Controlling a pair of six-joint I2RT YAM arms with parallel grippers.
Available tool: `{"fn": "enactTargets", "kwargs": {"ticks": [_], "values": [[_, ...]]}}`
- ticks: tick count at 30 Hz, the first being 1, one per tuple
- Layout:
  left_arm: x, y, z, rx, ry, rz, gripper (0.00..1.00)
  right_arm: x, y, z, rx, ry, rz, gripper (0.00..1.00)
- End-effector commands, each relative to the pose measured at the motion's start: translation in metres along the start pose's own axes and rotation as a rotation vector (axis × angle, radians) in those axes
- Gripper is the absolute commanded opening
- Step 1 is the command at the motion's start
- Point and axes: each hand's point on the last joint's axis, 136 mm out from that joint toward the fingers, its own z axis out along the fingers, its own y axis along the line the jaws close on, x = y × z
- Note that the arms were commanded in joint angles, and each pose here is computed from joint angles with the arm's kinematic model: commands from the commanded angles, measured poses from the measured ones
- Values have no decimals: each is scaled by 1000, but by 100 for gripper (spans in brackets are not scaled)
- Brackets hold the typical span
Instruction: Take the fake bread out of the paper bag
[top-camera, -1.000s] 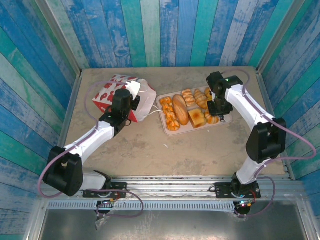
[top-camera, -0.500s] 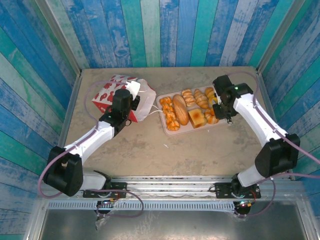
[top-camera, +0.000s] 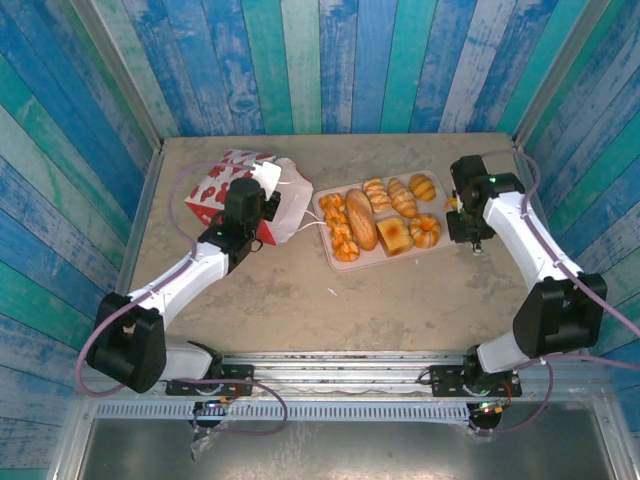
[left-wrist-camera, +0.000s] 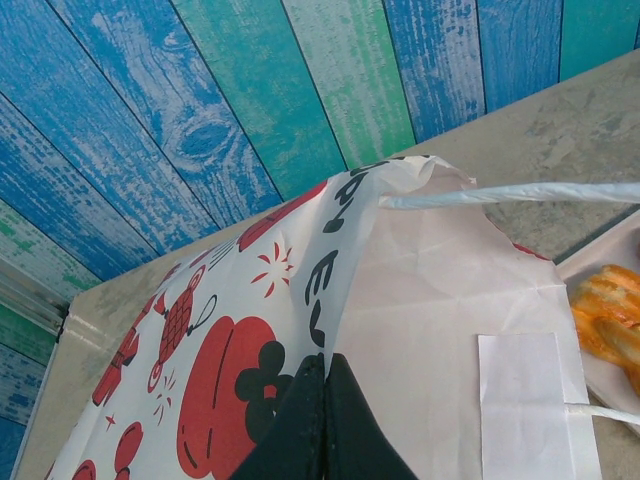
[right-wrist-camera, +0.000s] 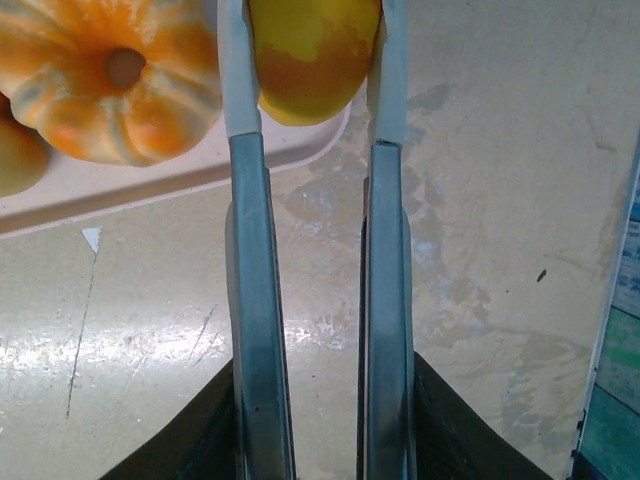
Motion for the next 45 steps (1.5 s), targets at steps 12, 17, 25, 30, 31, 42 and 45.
{"fn": "enactTargets", "kwargs": {"ticks": [12,17,25,30,31,42,45], "values": [[-28,7,-12,-2,-76,-40,0,10,14,31,-35,105,-5,48],[-30,8,-11,0,-75,-41,0,5,17,26,-62,86,3,50],[-34,7,-11,9,-80,-46,0,-13,16,-4,-102,-19,50,49],[-36,6,-11,15,-86,-50,0,-24,7,-16,-79,-64,107,48],[-36,6,-11,15,-87,-50,0,-25,3,-15,-73,-62,130,46],[-35,5,-11,22,-85,-49,0,-25,-20,22,-23,49,211,32],[-34,4,-10,22,-82,-48,0,-32,-15,29,-41,48,188,31]]}}
